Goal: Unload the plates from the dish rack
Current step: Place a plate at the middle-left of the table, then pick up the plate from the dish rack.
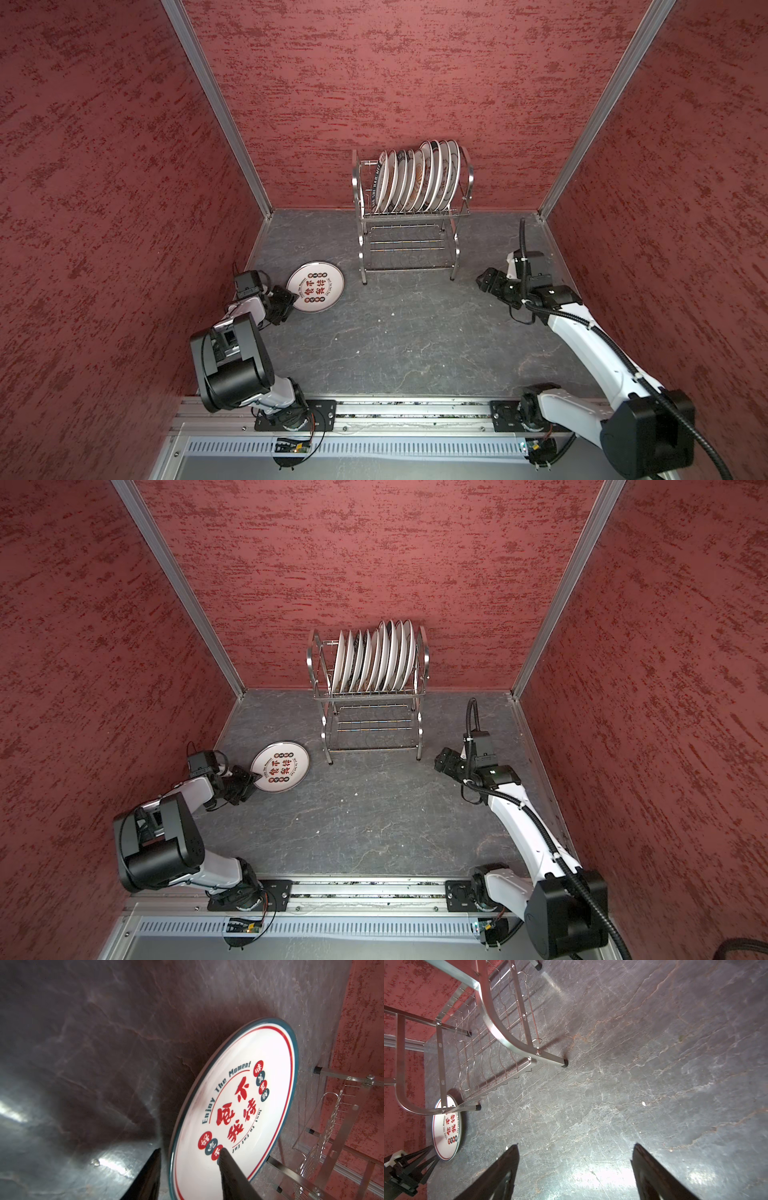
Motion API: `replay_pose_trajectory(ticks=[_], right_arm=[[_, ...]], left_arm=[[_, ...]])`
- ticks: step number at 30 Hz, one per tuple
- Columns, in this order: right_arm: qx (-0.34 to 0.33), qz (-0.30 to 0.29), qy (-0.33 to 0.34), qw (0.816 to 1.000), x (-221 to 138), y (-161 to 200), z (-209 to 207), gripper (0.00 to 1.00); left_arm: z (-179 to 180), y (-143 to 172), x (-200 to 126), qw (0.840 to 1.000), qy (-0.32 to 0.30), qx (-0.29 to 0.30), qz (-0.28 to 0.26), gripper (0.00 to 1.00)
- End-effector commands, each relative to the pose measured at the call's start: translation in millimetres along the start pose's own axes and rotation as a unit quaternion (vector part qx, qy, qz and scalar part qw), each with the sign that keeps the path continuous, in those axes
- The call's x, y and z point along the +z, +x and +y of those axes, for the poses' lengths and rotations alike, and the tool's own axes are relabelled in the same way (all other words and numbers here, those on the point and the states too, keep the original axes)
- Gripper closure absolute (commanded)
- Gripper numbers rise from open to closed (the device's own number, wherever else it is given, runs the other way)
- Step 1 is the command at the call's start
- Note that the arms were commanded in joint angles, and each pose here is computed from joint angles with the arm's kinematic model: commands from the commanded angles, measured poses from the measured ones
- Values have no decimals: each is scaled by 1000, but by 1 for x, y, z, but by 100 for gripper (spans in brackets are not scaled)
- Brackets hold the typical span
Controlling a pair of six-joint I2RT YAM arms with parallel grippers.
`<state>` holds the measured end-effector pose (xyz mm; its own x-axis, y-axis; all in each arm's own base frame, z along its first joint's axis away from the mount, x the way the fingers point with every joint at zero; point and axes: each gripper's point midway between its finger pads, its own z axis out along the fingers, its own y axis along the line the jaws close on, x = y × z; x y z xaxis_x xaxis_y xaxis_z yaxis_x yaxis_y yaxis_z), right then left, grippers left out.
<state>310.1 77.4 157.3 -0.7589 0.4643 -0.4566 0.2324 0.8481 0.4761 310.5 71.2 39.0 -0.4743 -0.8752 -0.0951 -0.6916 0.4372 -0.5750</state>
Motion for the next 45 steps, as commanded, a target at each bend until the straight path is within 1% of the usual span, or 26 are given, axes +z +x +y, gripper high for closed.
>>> replay_pose_trajectory(ticks=[1,6,9,11,14,18,22,25,28,30,32,33,34,36,41,45], right_arm=[[-18,-18,22,999,-8,-14,-2,14],[-45,-50,43,997,-22,-33,0,13],[-70,-76,32,994,-36,-51,13,13],[-90,-97,18,991,-47,-65,26,13],[-120,-129,-13,984,-64,-86,50,13],[-147,-178,-65,971,-95,-117,89,13],[-174,-225,-143,948,-132,-144,136,12],[-190,-251,-192,929,-158,-163,169,11],[-193,-256,-211,923,-170,-181,190,11],[-194,-251,-214,924,-172,-191,200,11],[-196,-243,-223,924,-173,-199,211,12],[-195,-243,-229,922,-180,-202,216,13],[-191,-228,-228,927,-168,-208,220,15],[-196,-219,-231,927,-169,-213,230,17],[-209,-199,-204,935,-160,-228,246,22],[-215,-186,-191,940,-145,-233,255,26]], left_arm=[[15,-2,-3,999,-32,-5,-6,47],[25,-4,-10,999,-50,-18,-11,36],[27,-4,-18,998,-53,-23,-21,28],[24,-4,-27,998,-46,-24,-27,24],[13,0,-40,999,-29,-23,-29,20],[-1,4,-59,999,-9,-24,-37,8],[-17,6,-75,999,5,-23,-37,0],[-32,13,-85,999,13,0,-34,1],[-54,28,-88,999,27,37,-19,1],[-68,40,-90,997,26,66,-10,1],[-83,50,-95,994,29,103,-14,1],[-92,56,-96,991,32,128,-19,1],[-100,61,-98,987,35,152,-28,1],[-109,68,-100,982,33,180,-41,1],[-123,83,-103,978,47,199,-45,1],[-124,94,-100,977,39,210,-26,1]])
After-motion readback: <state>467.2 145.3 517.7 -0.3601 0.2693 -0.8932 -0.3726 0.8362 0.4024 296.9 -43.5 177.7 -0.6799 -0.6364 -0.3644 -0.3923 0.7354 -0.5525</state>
